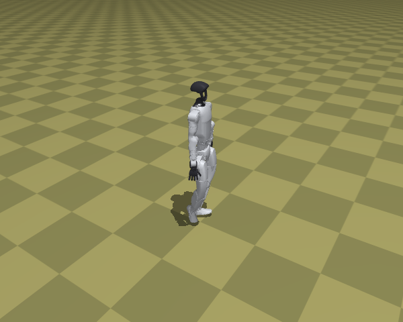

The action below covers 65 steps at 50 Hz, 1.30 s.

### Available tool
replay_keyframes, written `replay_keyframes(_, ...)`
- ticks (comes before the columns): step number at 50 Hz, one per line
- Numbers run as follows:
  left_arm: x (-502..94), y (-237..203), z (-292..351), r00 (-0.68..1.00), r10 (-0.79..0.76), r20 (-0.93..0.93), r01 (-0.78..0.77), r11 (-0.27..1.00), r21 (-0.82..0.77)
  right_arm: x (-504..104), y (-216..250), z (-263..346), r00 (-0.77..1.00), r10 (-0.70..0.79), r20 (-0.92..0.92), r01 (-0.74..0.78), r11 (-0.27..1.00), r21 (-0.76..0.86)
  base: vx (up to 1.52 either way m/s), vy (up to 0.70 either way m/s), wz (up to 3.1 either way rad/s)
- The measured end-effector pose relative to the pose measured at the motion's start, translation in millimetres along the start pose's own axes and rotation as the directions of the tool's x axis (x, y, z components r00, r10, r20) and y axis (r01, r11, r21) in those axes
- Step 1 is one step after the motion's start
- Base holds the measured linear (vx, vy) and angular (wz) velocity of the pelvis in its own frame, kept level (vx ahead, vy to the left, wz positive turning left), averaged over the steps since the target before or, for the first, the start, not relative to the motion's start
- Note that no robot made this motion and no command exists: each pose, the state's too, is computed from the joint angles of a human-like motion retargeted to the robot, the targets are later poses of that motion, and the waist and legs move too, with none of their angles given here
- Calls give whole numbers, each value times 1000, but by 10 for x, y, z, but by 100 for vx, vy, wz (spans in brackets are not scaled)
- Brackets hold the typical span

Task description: In place motions

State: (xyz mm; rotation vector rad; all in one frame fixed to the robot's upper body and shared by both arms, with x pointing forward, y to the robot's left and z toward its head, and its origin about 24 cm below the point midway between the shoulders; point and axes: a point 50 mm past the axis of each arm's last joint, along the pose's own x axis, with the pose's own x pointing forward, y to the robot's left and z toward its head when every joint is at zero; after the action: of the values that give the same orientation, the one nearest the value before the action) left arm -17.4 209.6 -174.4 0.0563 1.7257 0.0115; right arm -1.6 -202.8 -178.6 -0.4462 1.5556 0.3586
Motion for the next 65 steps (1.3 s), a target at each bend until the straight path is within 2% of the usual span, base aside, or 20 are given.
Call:
replay_keyframes(4,-521,-86,1700,879,-143,456,34,971,238,-180,-178,-831,952,9,-306,115,916,385,-56,34,98)
replay_keyframes(8,-1378,-167,2742,622,-202,756,-106,935,338,-354,-98,-1342,889,94,-448,248,724,644,-42,17,116)
replay_keyframes(12,-1803,-266,3017,387,-160,908,-228,938,263,-612,74,-1925,796,60,-602,450,607,655,27,-4,46)
replay_keyframes(15,-1877,-426,3005,311,-231,922,-262,911,317,-794,335,-2228,740,116,-663,490,583,649,24,-16,-20)
replay_keyframes(18,-1761,-479,2914,349,-273,897,-276,884,376,-777,446,-2197,740,160,-653,449,605,658,-4,-17,-85)
replay_keyframes(21,-1357,-450,2629,488,-255,835,-226,887,403,-644,426,-2001,792,145,-593,374,653,659,7,-11,-96)
replay_keyframes(25,-497,-377,1644,794,-199,575,-75,906,417,-414,349,-1586,870,100,-482,241,768,594,24,-10,-17)
replay_keyframes(27,-166,-249,948,916,-123,381,0,951,308,-221,172,-1098,931,18,-364,176,853,491,0,-13,-117)
replay_keyframes(31,49,-148,-232,995,-87,42,88,996,-29,-62,-364,633,977,-124,173,63,945,322,-25,-18,-167)
replay_keyframes(34,13,-190,-804,981,-151,-120,117,961,-249,-596,-812,2058,781,-189,596,132,981,138,-52,-28,-186)
replay_keyframes(37,-77,-235,-1315,947,-191,-259,93,933,-348,-1453,-1103,2978,437,-311,844,360,920,153,-45,-18,-204)
replay_keyframes(40,-262,-129,-1915,901,-167,-400,9,930,-368,-2118,-1229,3348,151,-337,929,401,880,254,17,2,-114)
replay_keyframes(42,-414,-21,-2247,866,-121,-486,-85,920,-382,-2323,-1252,3413,55,-328,943,370,884,286,34,11,7)
replay_keyframes(47,-396,-69,-2235,887,-99,-452,-182,823,-538,-2514,-1160,3531,-6,-256,967,390,890,238,0,1,41)
replay_keyframes(50,-274,-98,-1963,926,-103,-364,-143,794,-590,-2223,-1041,3445,84,-251,964,377,904,203,9,3,103)
replay_keyframes(55,-94,-71,-1400,969,-91,-228,-35,868,-495,-1201,-805,2774,458,-226,860,289,952,96,17,11,149)
replay_keyframes(58,-7,-87,-951,986,-86,-142,27,929,-370,-413,-544,1722,793,-137,594,182,983,-17,41,22,121)
replay_keyframes(60,23,-90,-596,993,-91,-77,65,955,-290,-101,-358,826,947,-71,315,99,992,-74,33,26,111)
replay_keyframes(62,7,-134,69,991,-123,61,132,974,-182,-36,-293,21,999,-41,20,41,999,-27,-15,34,119)
replay_keyframes(65,-437,-133,1561,882,-141,450,144,989,28,-146,-245,-706,976,-9,-218,58,974,219,-61,26,137)
